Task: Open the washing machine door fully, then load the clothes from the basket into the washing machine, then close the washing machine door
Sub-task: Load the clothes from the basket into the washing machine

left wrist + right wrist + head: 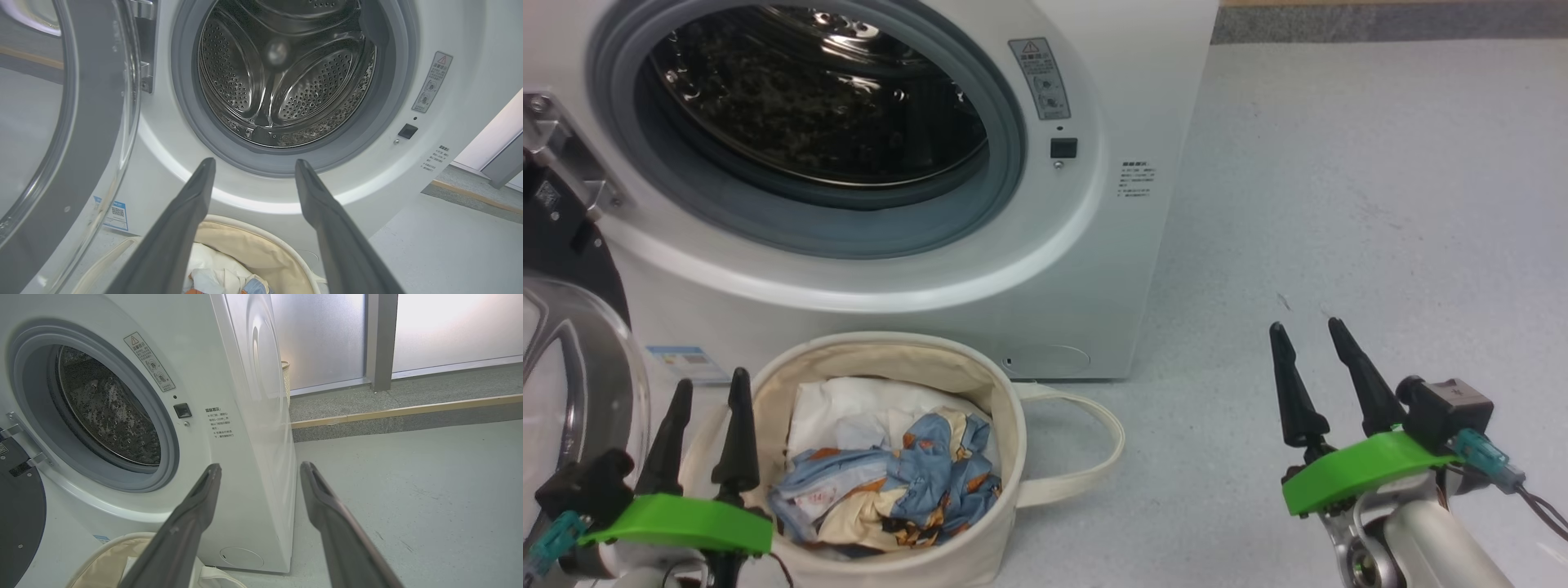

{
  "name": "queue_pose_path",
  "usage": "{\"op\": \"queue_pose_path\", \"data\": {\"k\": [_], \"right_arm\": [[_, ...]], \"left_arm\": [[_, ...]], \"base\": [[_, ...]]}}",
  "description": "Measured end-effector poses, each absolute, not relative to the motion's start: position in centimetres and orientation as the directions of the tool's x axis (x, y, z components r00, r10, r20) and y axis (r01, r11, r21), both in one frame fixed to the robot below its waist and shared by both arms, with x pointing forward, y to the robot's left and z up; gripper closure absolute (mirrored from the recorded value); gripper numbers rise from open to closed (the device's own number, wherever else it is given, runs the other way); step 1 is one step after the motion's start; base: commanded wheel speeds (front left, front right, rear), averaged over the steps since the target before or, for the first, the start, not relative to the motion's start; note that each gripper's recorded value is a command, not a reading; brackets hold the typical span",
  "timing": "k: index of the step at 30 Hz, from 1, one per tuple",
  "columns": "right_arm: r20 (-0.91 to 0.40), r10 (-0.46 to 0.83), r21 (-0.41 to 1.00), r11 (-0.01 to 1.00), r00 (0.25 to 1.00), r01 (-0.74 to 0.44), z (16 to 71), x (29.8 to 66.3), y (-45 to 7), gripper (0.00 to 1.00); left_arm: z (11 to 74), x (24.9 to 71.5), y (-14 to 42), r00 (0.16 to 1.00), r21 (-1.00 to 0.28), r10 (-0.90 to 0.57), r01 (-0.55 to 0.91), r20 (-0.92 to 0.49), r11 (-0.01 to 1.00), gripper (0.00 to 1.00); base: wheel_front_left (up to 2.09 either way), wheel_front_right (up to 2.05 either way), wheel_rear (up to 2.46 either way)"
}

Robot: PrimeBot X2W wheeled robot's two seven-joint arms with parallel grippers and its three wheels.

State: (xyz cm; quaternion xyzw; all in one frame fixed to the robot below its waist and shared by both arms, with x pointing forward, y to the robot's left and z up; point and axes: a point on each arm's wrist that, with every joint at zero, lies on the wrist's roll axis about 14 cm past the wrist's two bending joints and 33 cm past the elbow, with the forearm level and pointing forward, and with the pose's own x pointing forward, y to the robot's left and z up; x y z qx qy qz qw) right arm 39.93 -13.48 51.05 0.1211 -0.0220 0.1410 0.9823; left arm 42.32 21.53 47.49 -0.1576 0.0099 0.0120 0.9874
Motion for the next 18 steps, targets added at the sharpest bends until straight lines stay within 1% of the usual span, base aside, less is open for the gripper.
{"op": "queue_pose_path", "data": {"k": [7, 12, 18], "right_arm": [[0.053, 0.257, 0.245, 0.934, 0.965, -0.262, 50.1, 40.1, -13.8, 0.0], [0.04, 0.248, 0.245, 0.937, 0.968, -0.251, 49.6, 40.9, -14.1, 0.0], [0.018, 0.232, 0.233, 0.945, 0.973, -0.23, 48.7, 41.9, -14.8, 0.0]], "left_arm": [[46.2, 43.6, 20.0, 0.998, -0.316, -0.005, -0.013, -0.055, 0.949, 0.0], [44.7, 44.9, 18.7, 0.994, -0.274, -0.039, 0.011, -0.098, 0.962, 0.0], [41.1, 46.3, 17.1, 0.978, -0.257, -0.071, 0.018, -0.198, 0.966, 0.0]], "base": [[0.0, 0.0, 0.0], [0.0, 0.0, 0.0], [0.0, 0.0, 0.0]]}}
